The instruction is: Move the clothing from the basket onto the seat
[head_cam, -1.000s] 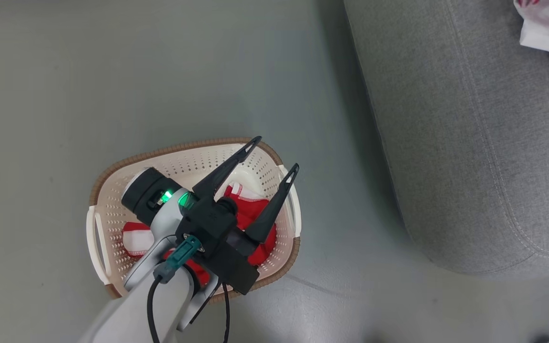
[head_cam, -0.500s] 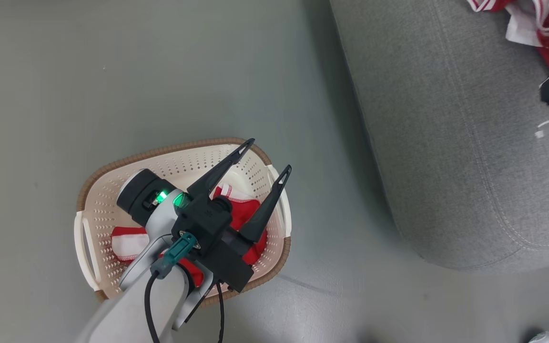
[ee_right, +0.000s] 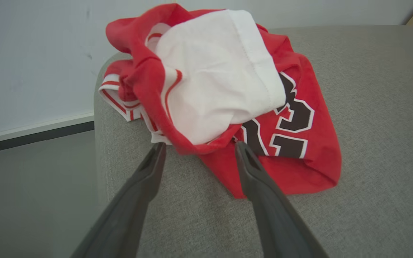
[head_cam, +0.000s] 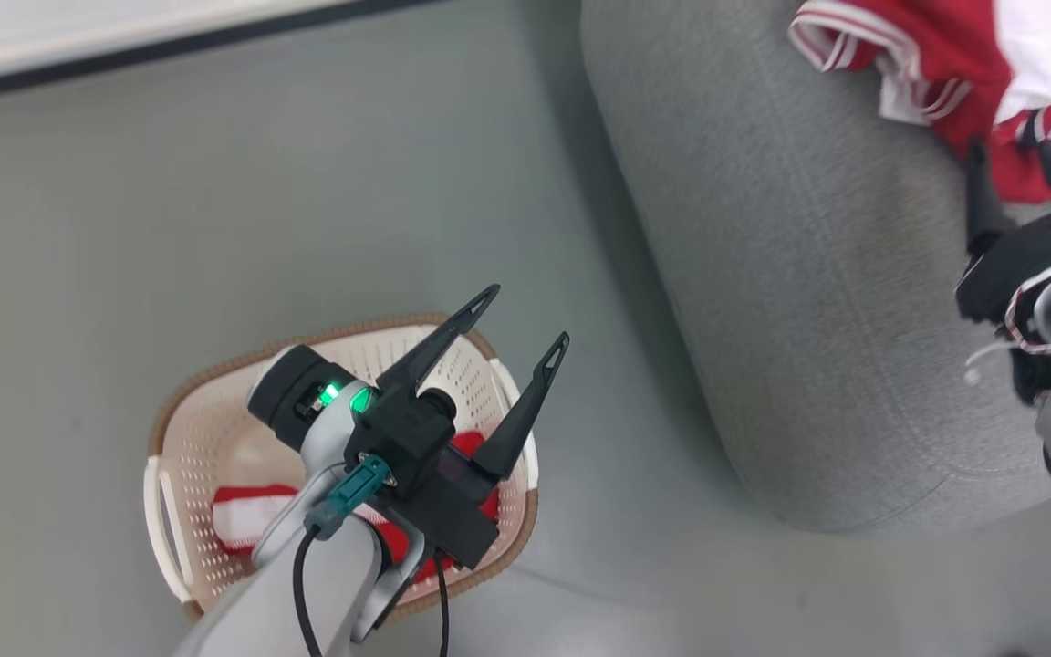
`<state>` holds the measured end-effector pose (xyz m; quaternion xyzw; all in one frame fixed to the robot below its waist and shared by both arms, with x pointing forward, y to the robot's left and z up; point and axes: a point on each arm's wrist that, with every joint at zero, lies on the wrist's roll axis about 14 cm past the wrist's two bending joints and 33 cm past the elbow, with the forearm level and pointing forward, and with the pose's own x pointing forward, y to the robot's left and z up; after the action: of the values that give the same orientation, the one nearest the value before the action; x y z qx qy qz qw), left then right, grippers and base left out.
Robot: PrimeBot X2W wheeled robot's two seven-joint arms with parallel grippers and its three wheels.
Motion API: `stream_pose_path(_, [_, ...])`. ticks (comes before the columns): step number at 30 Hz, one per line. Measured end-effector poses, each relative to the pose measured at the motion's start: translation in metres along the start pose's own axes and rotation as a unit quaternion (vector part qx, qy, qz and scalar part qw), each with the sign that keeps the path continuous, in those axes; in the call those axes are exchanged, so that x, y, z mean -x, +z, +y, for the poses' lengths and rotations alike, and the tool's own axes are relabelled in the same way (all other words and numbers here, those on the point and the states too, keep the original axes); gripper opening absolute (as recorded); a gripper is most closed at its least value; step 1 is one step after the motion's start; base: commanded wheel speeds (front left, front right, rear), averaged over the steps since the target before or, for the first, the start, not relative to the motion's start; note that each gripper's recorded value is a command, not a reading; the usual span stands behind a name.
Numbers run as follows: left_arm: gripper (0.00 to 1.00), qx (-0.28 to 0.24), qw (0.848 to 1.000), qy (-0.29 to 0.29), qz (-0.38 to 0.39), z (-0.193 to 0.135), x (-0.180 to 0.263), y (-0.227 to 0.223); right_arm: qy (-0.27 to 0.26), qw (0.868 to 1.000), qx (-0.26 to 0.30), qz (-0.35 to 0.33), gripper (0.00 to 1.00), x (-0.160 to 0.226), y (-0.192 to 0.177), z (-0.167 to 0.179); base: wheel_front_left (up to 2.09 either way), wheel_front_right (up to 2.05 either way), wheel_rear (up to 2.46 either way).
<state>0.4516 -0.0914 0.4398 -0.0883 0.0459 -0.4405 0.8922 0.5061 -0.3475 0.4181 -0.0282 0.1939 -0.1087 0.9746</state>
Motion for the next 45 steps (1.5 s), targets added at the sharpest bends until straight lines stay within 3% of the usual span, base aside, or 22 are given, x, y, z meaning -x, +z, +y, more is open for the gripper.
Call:
stream_pose_path(12, [1.0, -0.002, 1.0, 0.014, -0.019, -0.021, 0.018, 0.027, 0.043, 0.997, -0.004, -0.063, 1.0, 0.047, 0.034, 0.018, 0.0, 0.0, 0.0])
stream_pose_path(23, [1.0, 0.003, 0.992, 0.123, -0.021, 0.0, 0.07, 0.037, 0.111, 0.987, -0.022, -0.117, 1.0, 0.09, 0.052, 0.065, 0.0, 0.0, 0.0])
stream_pose_path(31, [1.0, 0.009, 0.97, 0.241, -0.025, 0.032, 0.139, 0.039, 0.175, 0.973, -0.046, -0.142, 1.0, 0.12, 0.05, 0.117, 0.0, 0.0, 0.0])
stream_pose_path(45, [1.0, -0.008, 0.914, 0.401, -0.066, 0.072, 0.257, 0.059, 0.254, 0.943, -0.069, -0.205, 1.0, 0.166, 0.074, 0.194, 0.0, 0.0, 0.0])
